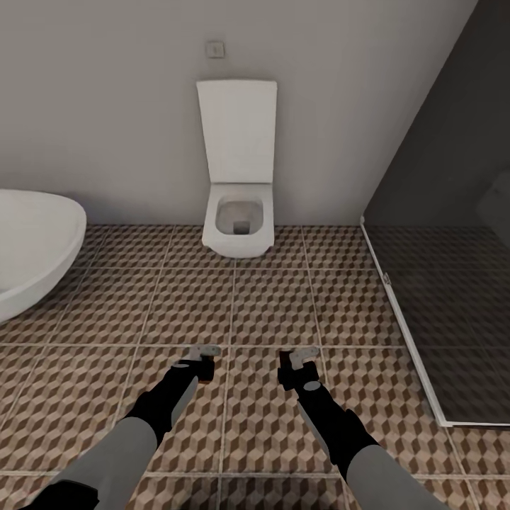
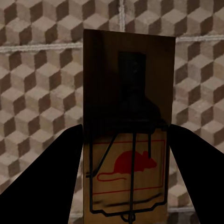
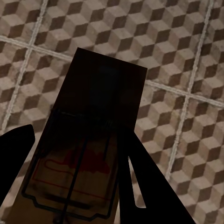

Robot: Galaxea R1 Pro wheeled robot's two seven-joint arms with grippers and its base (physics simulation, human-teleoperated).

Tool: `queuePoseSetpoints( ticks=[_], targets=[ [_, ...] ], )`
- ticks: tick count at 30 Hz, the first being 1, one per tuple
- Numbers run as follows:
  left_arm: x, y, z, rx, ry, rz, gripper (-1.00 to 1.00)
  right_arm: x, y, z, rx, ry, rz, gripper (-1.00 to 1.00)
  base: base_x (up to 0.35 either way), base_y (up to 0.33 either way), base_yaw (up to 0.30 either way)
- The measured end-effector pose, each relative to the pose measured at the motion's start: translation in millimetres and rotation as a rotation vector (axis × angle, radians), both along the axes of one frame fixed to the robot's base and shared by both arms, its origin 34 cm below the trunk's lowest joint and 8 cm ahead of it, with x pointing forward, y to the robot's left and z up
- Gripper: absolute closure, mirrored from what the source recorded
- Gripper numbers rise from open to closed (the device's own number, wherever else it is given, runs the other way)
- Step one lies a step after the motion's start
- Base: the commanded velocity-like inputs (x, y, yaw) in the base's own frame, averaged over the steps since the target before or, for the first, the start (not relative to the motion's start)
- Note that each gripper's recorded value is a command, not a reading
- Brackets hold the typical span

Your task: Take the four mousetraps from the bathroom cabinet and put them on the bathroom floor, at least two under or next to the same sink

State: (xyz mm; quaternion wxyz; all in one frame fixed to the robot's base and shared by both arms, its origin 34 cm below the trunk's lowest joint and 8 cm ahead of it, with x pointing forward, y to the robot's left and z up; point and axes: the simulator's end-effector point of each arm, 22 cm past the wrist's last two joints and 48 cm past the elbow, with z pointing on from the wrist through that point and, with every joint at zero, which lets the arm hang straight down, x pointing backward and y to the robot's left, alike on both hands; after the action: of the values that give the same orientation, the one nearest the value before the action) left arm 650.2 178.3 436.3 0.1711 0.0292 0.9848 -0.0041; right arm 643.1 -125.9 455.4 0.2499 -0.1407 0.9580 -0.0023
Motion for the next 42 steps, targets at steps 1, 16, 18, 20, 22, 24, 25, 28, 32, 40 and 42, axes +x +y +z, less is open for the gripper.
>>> queuePoseSetpoints(
  ticks=[1, 16, 18, 20, 22, 24, 25, 28, 32, 40, 42],
  targets=[
    [-0.2, 0.0, -1.8, 0.0, 0.0, 0.0, 1.0, -0.1, 0.0, -1.8, 0.0, 0.0, 0.0, 1.0, 0.0, 0.0, 0.0],
    [-2.4, -0.3, -28.8, -0.001, 0.0, 0.0, 1.0, -2.0, 0.0, -28.6, 0.0, 0.0, 0.0, 1.0, 0.0, 0.0, 0.0],
    [-2.7, -0.3, -32.4, -0.001, 0.0, 0.0, 1.0, -2.2, 0.0, -32.2, 0.0, -0.001, 0.0, 1.0, 0.0, 0.0, 0.0],
    [-3.0, -0.3, -36.1, -0.001, 0.0, 0.0, 1.0, -2.7, 0.0, -35.9, 0.0, -0.001, 0.0, 1.0, 0.0, 0.0, 0.0],
    [-3.3, -0.3, -39.8, -0.001, 0.0, 0.0, 1.0, -3.1, 0.1, -39.6, 0.0, -0.001, 0.0, 1.0, 0.0, 0.0, 0.0],
    [-3.7, -0.3, -43.5, -0.001, 0.0, 0.0, 1.0, -3.5, 0.1, -43.4, 0.0, -0.001, 0.0, 1.0, 0.0, 0.0, 0.0],
    [-3.9, -0.3, -45.4, -0.001, 0.0, 0.0, 1.0, -3.7, 0.0, -45.3, 0.0, -0.001, 0.0, 1.0, 0.0, 0.0, 0.0],
    [-4.5, -0.3, -51.1, -0.001, 0.0, 0.0, 1.0, -4.3, 0.1, -50.9, 0.0, -0.001, 0.0, 1.0, 0.0, 0.0, 0.0],
    [-5.4, -0.3, -58.7, -0.001, 0.0, 0.0, 1.0, -5.1, 0.1, -58.5, 0.0, -0.001, 0.0, 1.0, 0.0, 0.0, 0.0],
    [-7.3, -0.3, -74.1, -0.001, 0.0, 0.0, 1.0, -7.0, 0.0, -73.9, 0.0, -0.001, 0.0, 1.0, 0.0, 0.0, 0.0],
    [-7.8, -0.3, -78.0, -0.001, 0.0, 0.0, 1.0, -7.4, 0.1, -77.7, 0.0, -0.002, 0.0, 1.0, 0.0, 0.0, 0.0]
  ],
)
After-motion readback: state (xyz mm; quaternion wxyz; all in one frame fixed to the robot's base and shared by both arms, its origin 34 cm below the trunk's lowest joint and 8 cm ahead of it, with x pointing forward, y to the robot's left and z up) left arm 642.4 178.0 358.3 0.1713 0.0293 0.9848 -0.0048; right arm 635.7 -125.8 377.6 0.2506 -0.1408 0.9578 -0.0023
